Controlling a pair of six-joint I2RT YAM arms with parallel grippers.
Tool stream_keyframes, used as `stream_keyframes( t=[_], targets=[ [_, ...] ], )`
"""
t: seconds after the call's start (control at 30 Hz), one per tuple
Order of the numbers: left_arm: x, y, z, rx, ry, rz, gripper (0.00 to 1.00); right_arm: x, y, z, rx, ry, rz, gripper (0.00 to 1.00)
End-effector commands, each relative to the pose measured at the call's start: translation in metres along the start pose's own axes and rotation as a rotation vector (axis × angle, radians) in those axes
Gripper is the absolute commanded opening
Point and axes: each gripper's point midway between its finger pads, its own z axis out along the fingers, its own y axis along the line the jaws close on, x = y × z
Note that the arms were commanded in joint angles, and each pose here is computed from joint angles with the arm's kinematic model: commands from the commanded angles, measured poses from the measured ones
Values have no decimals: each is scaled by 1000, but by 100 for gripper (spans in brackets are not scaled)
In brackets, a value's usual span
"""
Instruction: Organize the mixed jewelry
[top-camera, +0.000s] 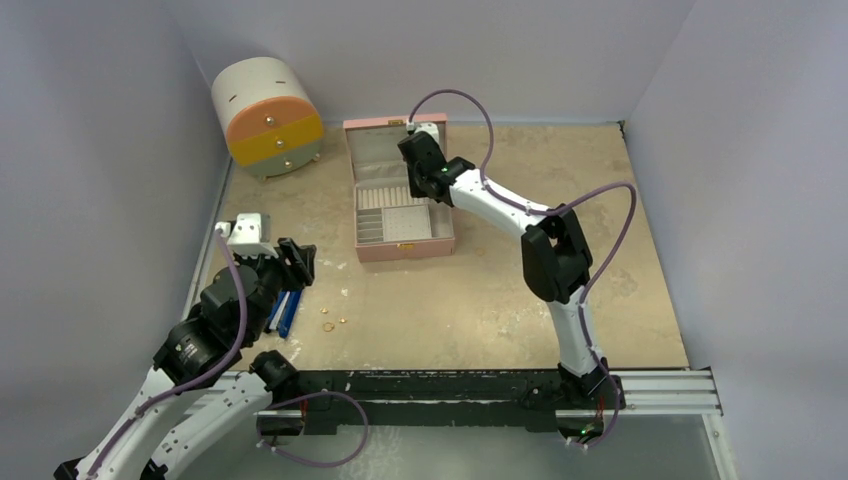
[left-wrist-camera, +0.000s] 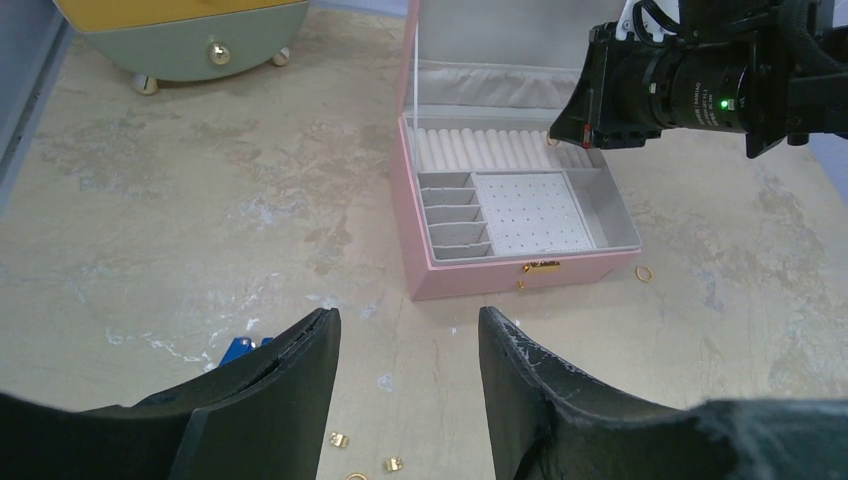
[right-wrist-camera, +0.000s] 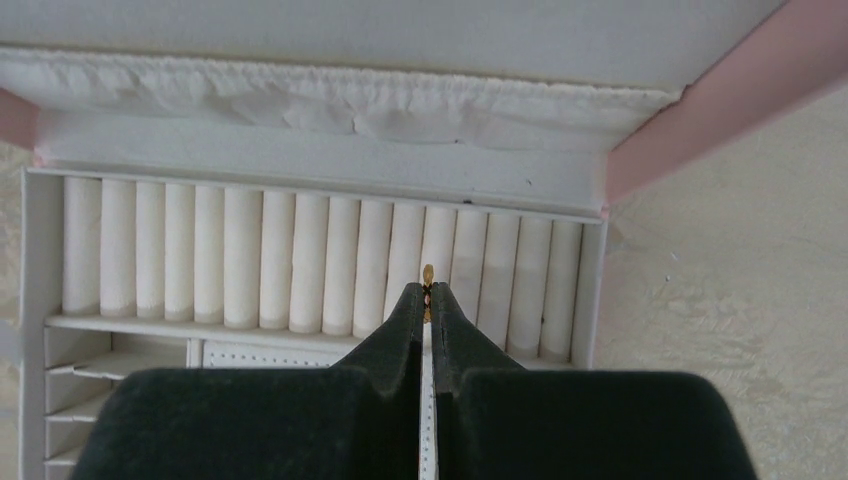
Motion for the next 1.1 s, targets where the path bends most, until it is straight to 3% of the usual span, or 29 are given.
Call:
stream_keyframes(
  t=[0.0, 0.53, 1.07],
  targets=[
    [-13, 1, 0, -8, -57, -11, 53, -30, 10, -2, -23, -78, 49, 0],
    [-11, 1, 1, -13, -48, -5, 53, -4, 3, 22, 23, -36, 60, 0],
    [-12, 2, 2, -18, -48, -5, 53, 49, -9, 47, 71, 68, 85, 0]
  ],
)
